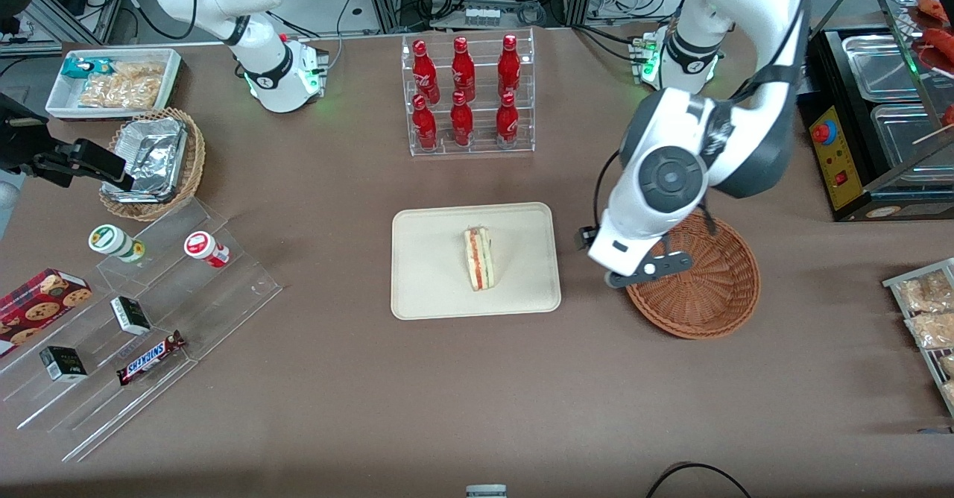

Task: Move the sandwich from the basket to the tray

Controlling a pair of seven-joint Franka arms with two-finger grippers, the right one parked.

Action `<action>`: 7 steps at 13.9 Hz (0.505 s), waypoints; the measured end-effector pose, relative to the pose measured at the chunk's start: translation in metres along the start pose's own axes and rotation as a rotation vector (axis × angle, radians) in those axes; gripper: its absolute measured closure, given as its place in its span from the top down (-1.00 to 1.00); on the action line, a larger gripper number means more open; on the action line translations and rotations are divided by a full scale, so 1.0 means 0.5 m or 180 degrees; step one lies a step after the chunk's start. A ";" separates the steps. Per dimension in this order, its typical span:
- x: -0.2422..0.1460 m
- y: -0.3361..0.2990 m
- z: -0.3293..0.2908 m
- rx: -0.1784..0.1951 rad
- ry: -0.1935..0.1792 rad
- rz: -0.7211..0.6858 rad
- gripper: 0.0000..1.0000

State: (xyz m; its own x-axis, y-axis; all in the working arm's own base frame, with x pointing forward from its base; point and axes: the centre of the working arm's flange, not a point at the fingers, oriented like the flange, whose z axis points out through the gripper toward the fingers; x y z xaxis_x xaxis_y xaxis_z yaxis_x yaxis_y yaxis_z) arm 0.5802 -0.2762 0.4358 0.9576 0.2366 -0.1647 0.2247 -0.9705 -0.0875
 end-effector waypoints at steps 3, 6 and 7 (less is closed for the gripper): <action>0.006 -0.084 -0.058 0.0053 -0.0027 0.0175 1.00; 0.004 -0.193 -0.126 0.0051 -0.0124 0.0513 1.00; 0.004 -0.238 -0.150 0.0036 -0.0151 0.0605 1.00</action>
State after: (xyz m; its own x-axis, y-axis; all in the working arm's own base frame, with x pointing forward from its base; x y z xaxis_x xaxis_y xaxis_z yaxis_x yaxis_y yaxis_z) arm 0.5692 -0.1638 0.5195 0.9729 0.0514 -0.2254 0.0384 -0.9974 -0.0615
